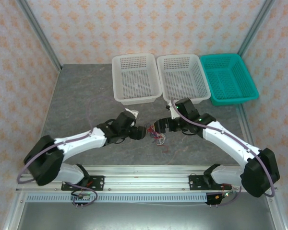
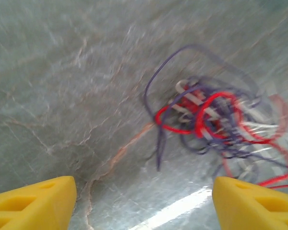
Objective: Untangle the cables
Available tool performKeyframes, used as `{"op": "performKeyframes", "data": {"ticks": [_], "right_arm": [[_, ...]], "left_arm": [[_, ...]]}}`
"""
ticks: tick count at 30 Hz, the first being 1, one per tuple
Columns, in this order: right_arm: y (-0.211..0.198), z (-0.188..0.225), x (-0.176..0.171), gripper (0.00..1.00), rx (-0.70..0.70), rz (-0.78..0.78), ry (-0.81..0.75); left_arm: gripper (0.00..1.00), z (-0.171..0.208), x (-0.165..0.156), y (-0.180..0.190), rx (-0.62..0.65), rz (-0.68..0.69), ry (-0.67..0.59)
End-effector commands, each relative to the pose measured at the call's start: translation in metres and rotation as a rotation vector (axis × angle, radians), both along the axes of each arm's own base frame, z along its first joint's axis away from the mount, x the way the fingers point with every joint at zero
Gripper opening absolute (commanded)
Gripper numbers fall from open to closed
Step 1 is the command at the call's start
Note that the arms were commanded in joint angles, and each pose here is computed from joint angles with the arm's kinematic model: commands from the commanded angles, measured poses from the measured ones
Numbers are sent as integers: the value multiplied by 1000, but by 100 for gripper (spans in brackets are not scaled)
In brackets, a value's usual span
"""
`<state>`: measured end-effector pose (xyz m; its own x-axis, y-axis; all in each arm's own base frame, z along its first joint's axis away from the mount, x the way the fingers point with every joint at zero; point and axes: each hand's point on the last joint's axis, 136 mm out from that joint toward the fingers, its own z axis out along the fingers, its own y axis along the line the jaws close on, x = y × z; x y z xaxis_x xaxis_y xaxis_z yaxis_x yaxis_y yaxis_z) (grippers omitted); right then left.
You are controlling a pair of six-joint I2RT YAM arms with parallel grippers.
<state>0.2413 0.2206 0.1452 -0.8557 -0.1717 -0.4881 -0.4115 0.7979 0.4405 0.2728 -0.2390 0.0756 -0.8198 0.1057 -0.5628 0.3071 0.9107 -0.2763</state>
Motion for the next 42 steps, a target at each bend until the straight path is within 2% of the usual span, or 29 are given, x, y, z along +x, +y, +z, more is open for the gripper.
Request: {"op": "performKeyframes", "data": {"ticks": [1, 5, 7, 8, 10, 11, 16, 22, 23, 26, 28, 31, 36, 39, 42], "right_arm": [[-7, -3, -3, 99, -56, -5, -10], [-8, -10, -6, 99, -51, -26, 1], [-9, -12, -4, 99, -50, -48, -2], [-10, -13, -3, 99, -50, -61, -2], [-9, -16, 1, 99, -39, -83, -2], [-9, -20, 3, 99, -40, -94, -3], [-8, -42, 17, 99, -163, -159, -69], [34, -62, 35, 99, -116, -132, -119], [34, -70, 40, 95, -126, -156, -119], [29, -96, 46, 68, -193, -184, -99], [13, -109, 49, 54, -269, -245, -100], [-20, -122, 51, 44, -375, -397, -85], [-66, -142, 40, 44, -398, -607, 46], [-87, -152, 31, 52, -376, -697, 97], [-105, -157, 25, 55, -385, -751, 122]], "left_arm": [[74, -1, 19, -11, 9, 5, -48], [65, -13, 31, -27, 7, -26, -42], [57, -20, 31, -35, -8, -47, -23], [46, -24, 32, -37, -11, -44, -19], [12, -27, 33, -37, -16, -35, -13], [0, -26, 33, -37, -19, -32, -15], [0, -11, 27, -35, -62, -38, -46], [0, 5, 19, -41, -132, -69, -51], [0, 9, 19, -40, -139, -62, -59], [0, 22, 19, -31, -134, -35, -85], [0, 35, 20, -21, -122, 4, -115], [0, 54, 25, 6, -79, 97, -153], [0, 78, 35, 73, -60, 331, -164], [0, 84, 37, 122, -83, 497, -138], [0, 90, 34, 152, -114, 582, -143]]}}
